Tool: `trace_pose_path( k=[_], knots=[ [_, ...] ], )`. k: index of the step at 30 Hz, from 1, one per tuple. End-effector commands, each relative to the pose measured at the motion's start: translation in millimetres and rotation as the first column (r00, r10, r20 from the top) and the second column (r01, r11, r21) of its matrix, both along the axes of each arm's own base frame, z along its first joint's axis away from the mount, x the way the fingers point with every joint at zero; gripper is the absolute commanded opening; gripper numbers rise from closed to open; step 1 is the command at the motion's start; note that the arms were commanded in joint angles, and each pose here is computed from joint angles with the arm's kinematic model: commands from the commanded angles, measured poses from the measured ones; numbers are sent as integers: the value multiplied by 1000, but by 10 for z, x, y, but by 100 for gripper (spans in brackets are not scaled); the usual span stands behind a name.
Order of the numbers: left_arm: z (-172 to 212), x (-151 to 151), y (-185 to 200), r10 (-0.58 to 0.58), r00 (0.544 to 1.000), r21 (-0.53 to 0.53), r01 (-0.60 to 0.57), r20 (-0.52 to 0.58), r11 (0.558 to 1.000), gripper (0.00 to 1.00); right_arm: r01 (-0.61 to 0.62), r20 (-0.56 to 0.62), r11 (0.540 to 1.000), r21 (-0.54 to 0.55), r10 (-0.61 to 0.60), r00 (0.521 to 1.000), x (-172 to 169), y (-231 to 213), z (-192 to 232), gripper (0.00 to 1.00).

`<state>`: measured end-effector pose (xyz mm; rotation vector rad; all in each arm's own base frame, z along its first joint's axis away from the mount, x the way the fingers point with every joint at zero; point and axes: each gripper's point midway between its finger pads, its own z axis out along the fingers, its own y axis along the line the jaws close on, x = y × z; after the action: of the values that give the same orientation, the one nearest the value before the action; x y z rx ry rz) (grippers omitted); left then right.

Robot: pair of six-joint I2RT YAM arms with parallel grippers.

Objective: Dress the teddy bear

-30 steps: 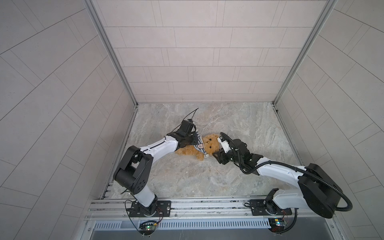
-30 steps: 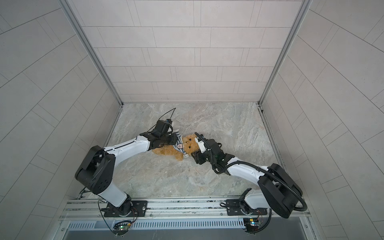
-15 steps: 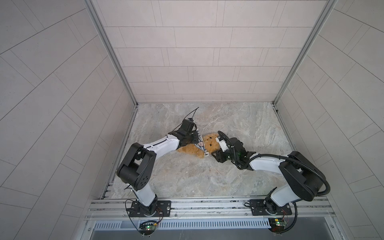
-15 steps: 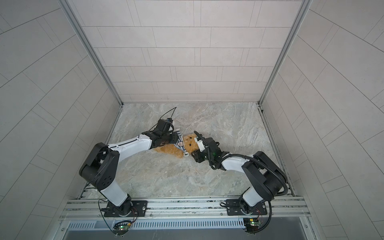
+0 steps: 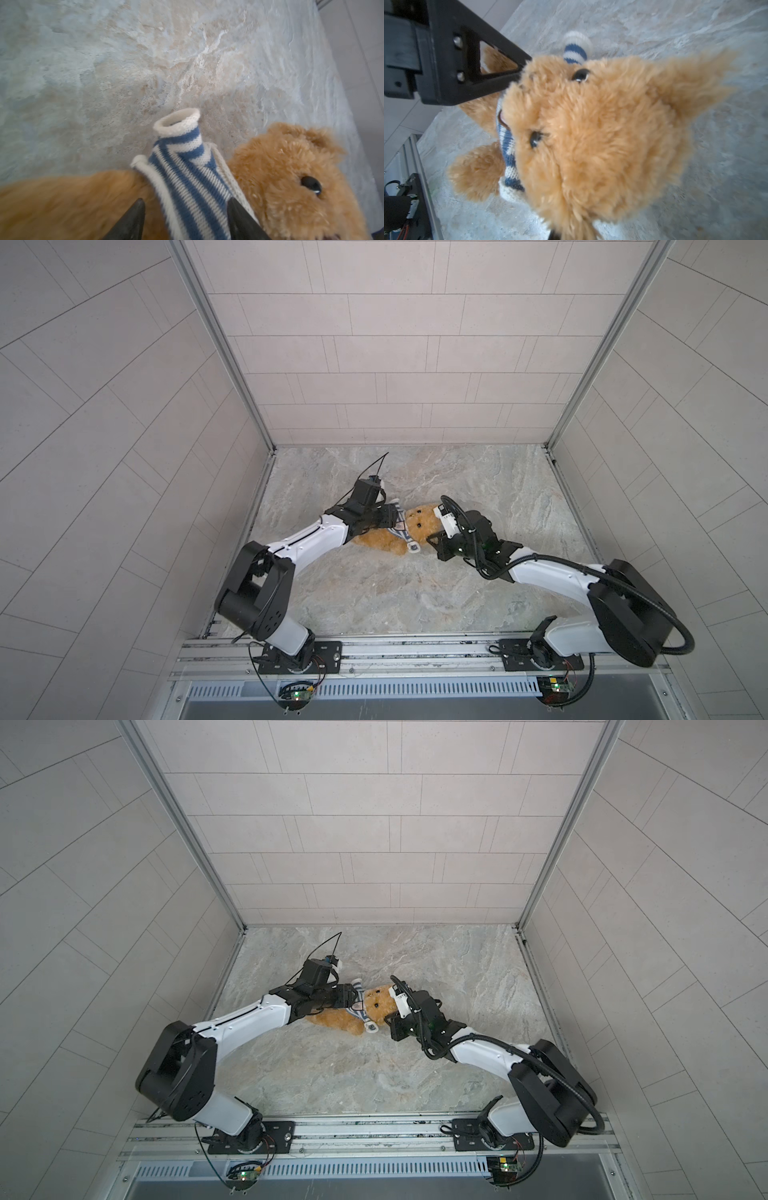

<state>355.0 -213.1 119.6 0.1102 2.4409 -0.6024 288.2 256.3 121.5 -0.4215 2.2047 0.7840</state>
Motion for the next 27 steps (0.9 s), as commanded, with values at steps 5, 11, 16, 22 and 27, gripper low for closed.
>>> trace_pose_path(
  k=[5, 11, 16, 22, 27],
  knots=[
    [298, -559, 135, -4, 1000, -82, 6, 30, 997, 72, 136, -30, 990, 37, -135, 990, -313, -235, 111, 0],
    [399, -1002, -107, -66, 998, -202, 67, 13, 977, 55, 116, -18, 993, 19, -116, 993, -445, -251, 101, 0],
    [304, -954, -198, -60, 998, -242, 56, -9, 969, 36, 99, -15, 995, -11, -100, 995, -476, -257, 46, 0],
    [461, -970, -365, -101, 995, -248, 101, 16, 963, 28, 106, 0, 994, -17, -106, 994, -496, -282, 64, 0],
    [586, -1094, -521, -144, 989, -289, 150, 40, 946, 26, 109, 7, 994, -14, -109, 994, -522, -292, 67, 0]
  ],
)
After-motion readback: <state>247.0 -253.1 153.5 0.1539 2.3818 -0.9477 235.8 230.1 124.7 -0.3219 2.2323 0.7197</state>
